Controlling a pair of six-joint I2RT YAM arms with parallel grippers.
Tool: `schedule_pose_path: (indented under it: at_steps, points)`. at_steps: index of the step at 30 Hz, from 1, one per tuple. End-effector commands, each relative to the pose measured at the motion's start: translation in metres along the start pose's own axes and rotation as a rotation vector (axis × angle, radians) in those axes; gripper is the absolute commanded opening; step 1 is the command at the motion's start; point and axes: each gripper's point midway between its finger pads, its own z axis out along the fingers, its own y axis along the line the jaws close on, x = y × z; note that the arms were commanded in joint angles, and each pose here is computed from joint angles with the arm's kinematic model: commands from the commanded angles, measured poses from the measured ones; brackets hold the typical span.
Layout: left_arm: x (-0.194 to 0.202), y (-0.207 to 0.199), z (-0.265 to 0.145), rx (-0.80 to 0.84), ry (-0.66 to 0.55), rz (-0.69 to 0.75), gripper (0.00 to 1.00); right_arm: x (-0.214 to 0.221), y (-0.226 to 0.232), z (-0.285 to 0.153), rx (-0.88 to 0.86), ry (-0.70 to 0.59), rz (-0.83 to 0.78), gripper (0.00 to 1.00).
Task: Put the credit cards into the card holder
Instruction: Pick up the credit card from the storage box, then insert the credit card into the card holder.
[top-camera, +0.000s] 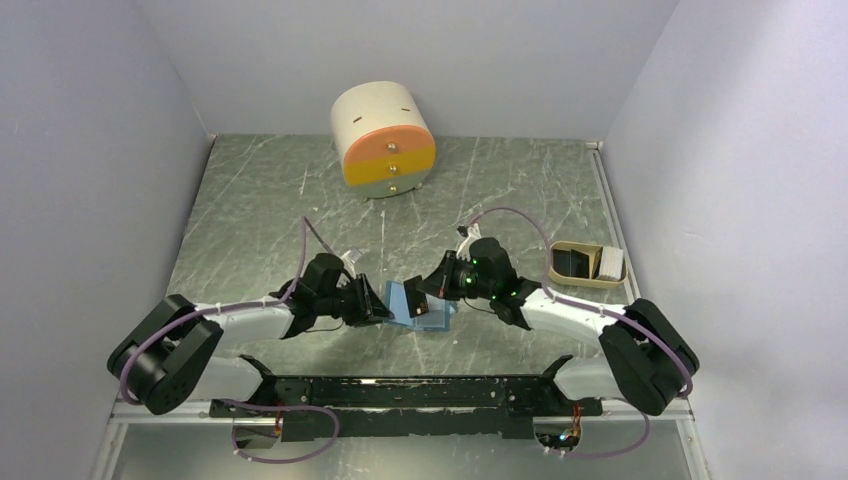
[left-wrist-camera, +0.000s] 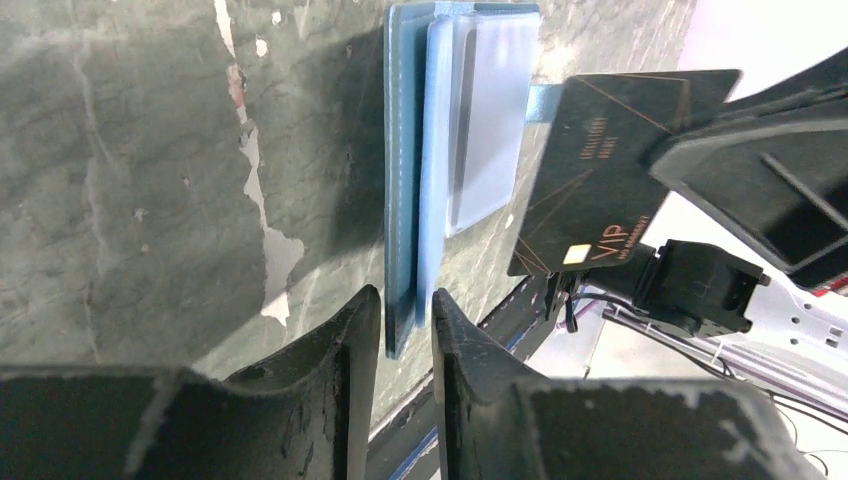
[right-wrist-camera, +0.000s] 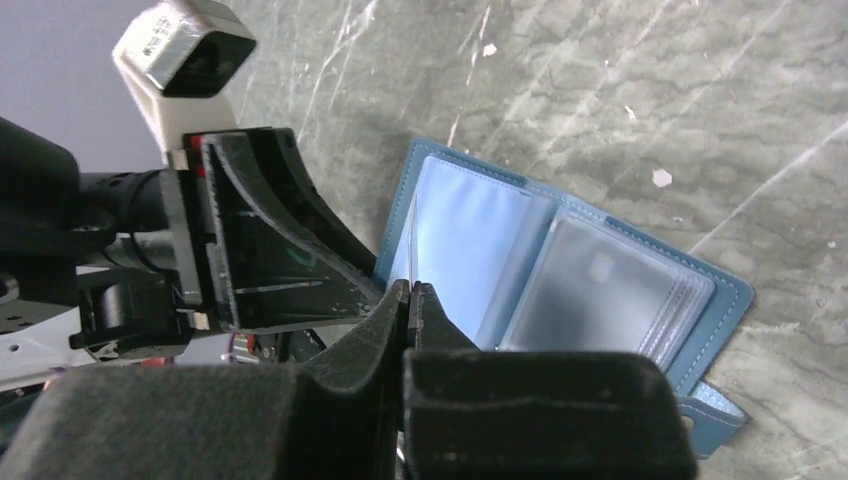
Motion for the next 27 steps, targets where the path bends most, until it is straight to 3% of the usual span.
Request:
schedule_pose_path:
  at_steps: [1,12,27]
  points:
    - [0.001,0.011,-0.005,-0.026,-0.024,0.020,0.30,-0.002,-0.007,0.004,0.014,-0.055,0.014,0.00]
    - [0.006,0.010,-0.003,0.012,0.012,0.023,0.09,0.003,-0.022,0.008,0.060,-0.056,0.034,0.00]
    - [0.013,0.021,-0.002,-0.023,0.049,-0.004,0.09,0.011,-0.051,0.017,0.089,-0.126,0.069,0.00]
